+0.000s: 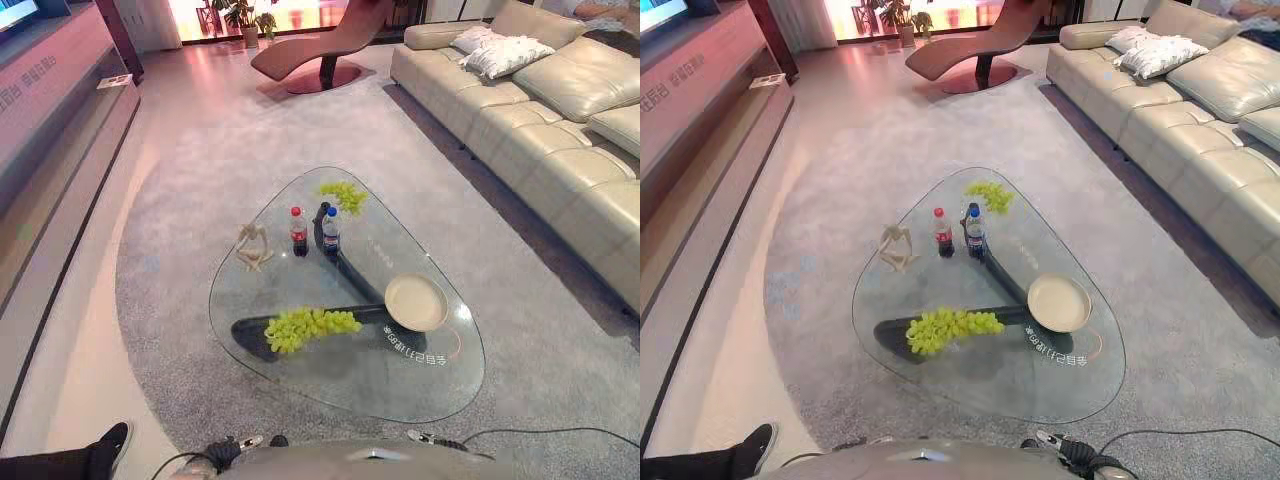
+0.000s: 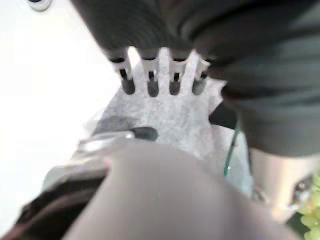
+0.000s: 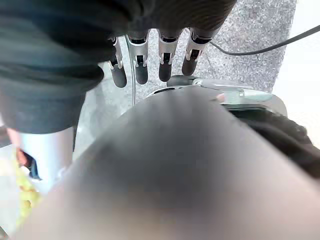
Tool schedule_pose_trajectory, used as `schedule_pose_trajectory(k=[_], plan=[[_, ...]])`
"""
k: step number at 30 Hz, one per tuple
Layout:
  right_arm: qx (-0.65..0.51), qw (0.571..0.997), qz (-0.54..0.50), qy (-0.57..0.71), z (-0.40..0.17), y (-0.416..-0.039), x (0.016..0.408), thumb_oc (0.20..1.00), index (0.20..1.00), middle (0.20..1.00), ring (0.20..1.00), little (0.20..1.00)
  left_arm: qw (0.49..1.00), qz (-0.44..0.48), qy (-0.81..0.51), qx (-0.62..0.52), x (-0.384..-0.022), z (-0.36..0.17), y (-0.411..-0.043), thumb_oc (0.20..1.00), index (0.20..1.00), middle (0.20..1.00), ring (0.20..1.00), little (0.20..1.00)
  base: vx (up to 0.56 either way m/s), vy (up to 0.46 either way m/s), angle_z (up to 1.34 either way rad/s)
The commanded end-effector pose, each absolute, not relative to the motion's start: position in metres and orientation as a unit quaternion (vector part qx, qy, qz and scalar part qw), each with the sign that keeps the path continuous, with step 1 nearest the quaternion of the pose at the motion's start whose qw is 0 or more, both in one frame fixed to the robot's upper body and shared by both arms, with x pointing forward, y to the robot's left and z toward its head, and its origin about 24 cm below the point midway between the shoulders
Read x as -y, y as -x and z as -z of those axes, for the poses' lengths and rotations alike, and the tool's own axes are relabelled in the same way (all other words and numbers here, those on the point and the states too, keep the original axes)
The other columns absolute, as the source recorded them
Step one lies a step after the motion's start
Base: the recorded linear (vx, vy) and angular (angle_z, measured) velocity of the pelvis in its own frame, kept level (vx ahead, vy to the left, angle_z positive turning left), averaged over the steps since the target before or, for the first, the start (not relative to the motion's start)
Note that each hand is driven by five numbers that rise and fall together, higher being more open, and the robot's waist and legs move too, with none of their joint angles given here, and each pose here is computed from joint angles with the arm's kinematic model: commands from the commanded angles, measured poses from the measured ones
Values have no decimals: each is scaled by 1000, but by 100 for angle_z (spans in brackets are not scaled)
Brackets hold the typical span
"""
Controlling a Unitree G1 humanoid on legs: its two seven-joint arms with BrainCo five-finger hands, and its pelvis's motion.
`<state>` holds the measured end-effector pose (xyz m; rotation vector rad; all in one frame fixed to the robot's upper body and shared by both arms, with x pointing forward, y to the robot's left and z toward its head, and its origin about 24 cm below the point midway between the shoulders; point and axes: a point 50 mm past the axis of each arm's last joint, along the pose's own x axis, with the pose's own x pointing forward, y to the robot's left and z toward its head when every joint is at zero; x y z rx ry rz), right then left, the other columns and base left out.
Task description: Pick up fruits into the plate
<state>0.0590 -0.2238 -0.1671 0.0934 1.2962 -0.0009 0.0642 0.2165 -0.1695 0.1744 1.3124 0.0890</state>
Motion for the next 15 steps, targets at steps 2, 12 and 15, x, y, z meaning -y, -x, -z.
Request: schedule_pose_trajectory(k=[2,12,15], plan=[[-573,817,-32,-56,166,-91,200,1000,1000,1000,1000,1000,814,-37,-112,-569,-219,162,-102,1000,1000,1000,1000,1000,-26,114,13],[-580,812,-37,-52,167,-87,200,1000,1000,1000,1000,1000,791,-26,-188,-582,-227,163,-95,1000,1000,1000,1000,1000,56,14,-1],[-578,814,-42,-46,166,-90,200,1000,1000,1000,1000,1000,793,-6,-227,-565,-224,161,-102,1000,1000,1000,1000,1000,27,7,-3]])
